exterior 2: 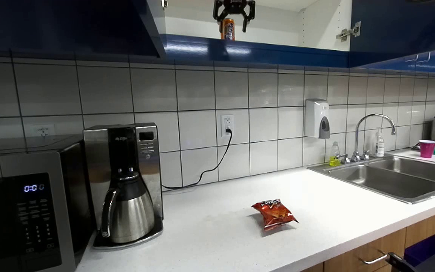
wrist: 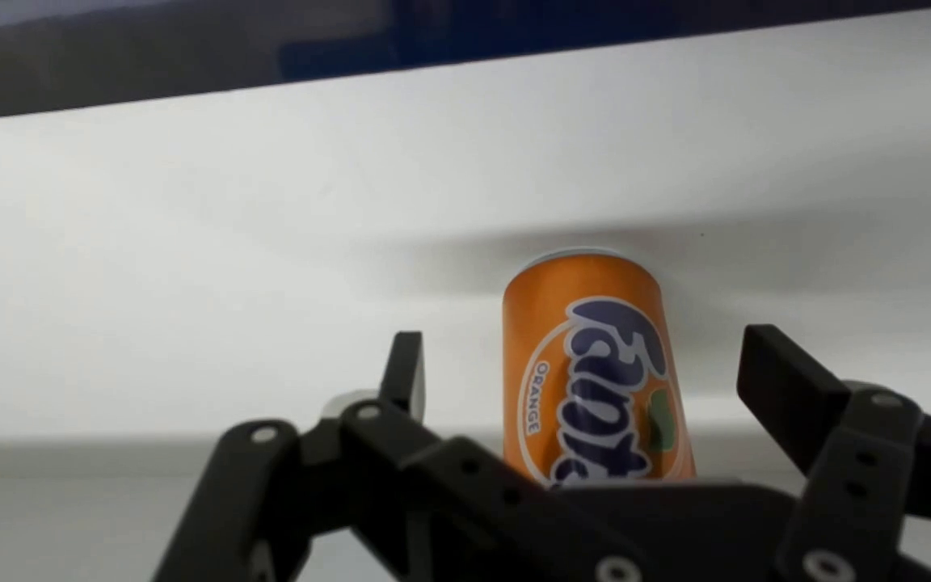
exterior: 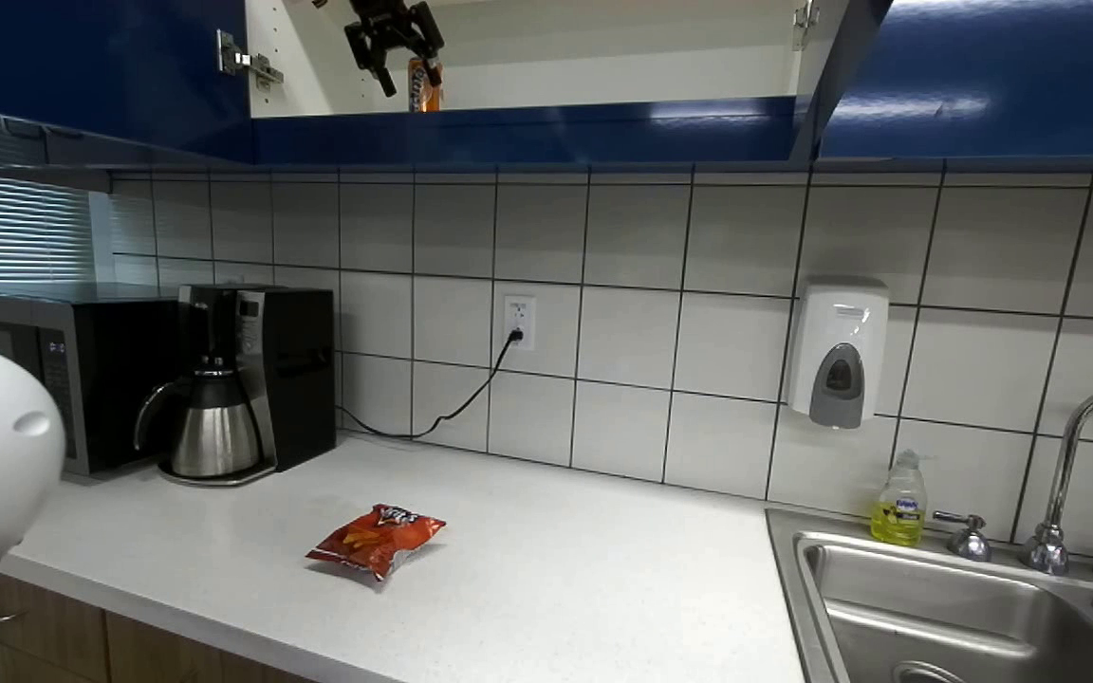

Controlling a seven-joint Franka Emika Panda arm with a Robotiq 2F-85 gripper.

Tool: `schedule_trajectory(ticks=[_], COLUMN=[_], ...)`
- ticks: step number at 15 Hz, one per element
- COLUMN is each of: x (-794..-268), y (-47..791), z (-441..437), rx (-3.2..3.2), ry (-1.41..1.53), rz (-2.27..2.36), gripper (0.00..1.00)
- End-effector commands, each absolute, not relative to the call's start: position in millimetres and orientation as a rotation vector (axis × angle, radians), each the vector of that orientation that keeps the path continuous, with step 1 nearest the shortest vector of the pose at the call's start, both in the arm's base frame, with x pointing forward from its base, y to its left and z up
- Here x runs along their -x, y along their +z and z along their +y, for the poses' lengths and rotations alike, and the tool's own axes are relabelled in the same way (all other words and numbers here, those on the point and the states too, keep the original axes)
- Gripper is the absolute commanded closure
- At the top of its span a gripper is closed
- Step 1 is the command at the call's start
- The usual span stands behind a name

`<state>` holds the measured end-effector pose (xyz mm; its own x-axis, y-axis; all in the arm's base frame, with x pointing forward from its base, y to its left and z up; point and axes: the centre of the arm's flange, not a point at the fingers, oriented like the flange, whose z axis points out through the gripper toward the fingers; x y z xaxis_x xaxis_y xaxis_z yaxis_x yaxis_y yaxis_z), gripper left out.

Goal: Take the can out of the open upper cabinet and put it on the countertop.

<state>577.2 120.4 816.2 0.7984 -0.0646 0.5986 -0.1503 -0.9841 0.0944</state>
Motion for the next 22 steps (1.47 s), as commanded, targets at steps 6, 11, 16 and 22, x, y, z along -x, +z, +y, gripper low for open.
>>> schedule_trajectory(ticks=[6, 11, 16, 22], x=[-598, -607, -615, -622], y=[831, 828, 826, 823], z=[135, 136, 135, 135], rx=[-2.822, -2.820, -2.806, -2.800], ry=[0.952, 0.949, 0.962, 0.987], rz=[-0.231, -0.245, -0.256, -0.264], gripper=[0.00, 0.00, 0.00, 0.00])
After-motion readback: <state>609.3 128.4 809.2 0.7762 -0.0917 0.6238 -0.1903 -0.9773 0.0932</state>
